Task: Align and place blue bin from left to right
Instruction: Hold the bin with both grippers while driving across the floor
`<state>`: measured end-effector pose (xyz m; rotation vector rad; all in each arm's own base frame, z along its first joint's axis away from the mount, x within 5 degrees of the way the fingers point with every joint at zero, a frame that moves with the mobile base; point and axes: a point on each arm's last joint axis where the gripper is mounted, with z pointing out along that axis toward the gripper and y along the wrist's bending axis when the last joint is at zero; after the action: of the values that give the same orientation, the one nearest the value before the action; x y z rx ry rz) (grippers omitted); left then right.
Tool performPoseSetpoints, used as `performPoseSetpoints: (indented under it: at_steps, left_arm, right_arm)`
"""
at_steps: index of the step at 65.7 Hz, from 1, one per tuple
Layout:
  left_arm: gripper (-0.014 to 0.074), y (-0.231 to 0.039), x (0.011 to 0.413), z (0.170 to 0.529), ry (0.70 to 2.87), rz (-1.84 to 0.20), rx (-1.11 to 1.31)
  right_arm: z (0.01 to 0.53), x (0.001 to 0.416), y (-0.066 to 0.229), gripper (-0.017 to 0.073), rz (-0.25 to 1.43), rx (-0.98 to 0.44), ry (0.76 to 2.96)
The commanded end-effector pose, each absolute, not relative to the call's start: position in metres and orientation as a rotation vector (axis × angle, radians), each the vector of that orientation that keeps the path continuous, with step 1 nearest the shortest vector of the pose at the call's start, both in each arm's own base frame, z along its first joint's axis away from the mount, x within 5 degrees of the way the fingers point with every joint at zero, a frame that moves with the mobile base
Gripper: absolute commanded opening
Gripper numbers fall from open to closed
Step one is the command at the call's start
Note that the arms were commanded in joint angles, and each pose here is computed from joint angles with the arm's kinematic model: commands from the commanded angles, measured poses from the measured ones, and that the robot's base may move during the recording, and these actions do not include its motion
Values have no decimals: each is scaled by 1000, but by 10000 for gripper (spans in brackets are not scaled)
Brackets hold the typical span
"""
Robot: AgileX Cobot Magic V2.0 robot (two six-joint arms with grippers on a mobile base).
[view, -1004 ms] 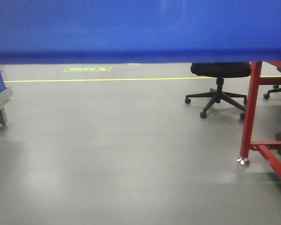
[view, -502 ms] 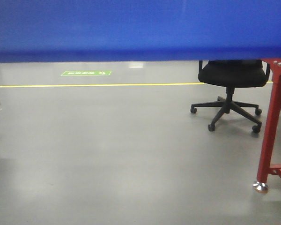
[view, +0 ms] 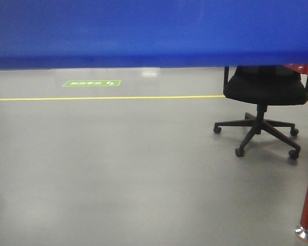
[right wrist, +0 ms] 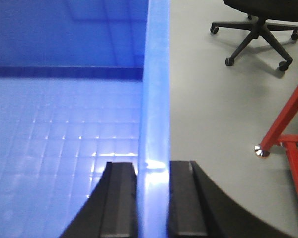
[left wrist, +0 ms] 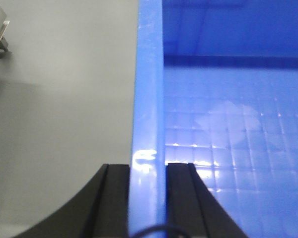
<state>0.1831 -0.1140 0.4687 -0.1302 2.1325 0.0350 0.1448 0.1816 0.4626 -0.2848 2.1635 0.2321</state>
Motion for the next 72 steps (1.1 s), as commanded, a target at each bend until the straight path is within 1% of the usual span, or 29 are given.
performPoseSetpoints:
  at_steps: [1,72]
  left_arm:
    - [-111,-119,185,478,2045,-32,-89]
    - [-111,-119,185,478,2045,-32,-89]
  right_arm:
    - [478,144,194,-72,404,-357,2009]
    - [478,144,194,-72,404,-357,2009]
